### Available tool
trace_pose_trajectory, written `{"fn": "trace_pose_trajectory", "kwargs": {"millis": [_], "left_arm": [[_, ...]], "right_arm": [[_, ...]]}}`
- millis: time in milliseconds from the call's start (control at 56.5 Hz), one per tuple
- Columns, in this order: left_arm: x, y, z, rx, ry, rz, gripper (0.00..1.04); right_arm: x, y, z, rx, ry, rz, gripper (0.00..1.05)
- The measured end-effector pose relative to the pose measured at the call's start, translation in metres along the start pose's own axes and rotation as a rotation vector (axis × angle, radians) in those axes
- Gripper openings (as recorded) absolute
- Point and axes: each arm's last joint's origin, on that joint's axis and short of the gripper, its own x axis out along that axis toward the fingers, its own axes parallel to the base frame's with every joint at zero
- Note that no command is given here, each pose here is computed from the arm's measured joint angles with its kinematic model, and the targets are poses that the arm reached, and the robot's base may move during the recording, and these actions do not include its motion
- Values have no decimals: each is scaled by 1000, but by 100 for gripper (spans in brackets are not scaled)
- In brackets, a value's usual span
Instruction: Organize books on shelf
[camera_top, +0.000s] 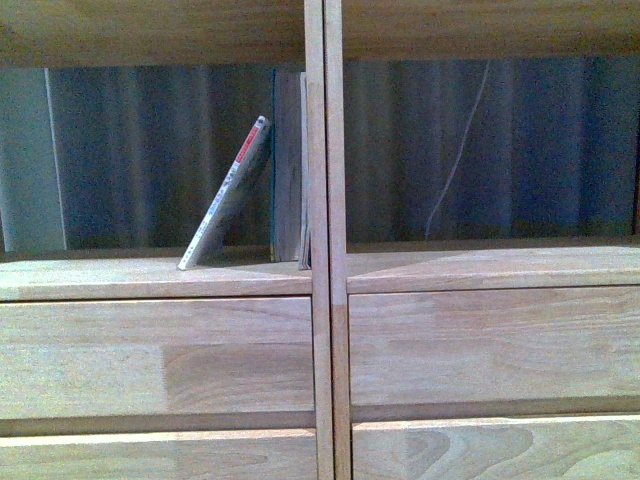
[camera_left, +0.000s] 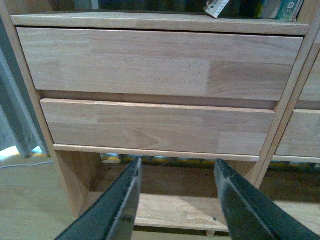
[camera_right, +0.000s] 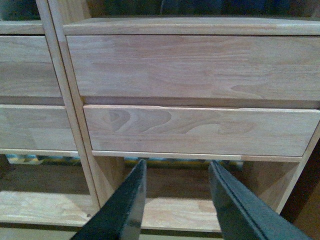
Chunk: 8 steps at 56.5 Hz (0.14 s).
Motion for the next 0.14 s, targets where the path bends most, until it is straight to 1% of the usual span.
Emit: {"fn": "trace_pose_trajectory", "kwargs": {"millis": [142], "left_arm": [[0,0,0,0,0,0,75]], "right_arm": [[0,0,0,0,0,0,75]]}}
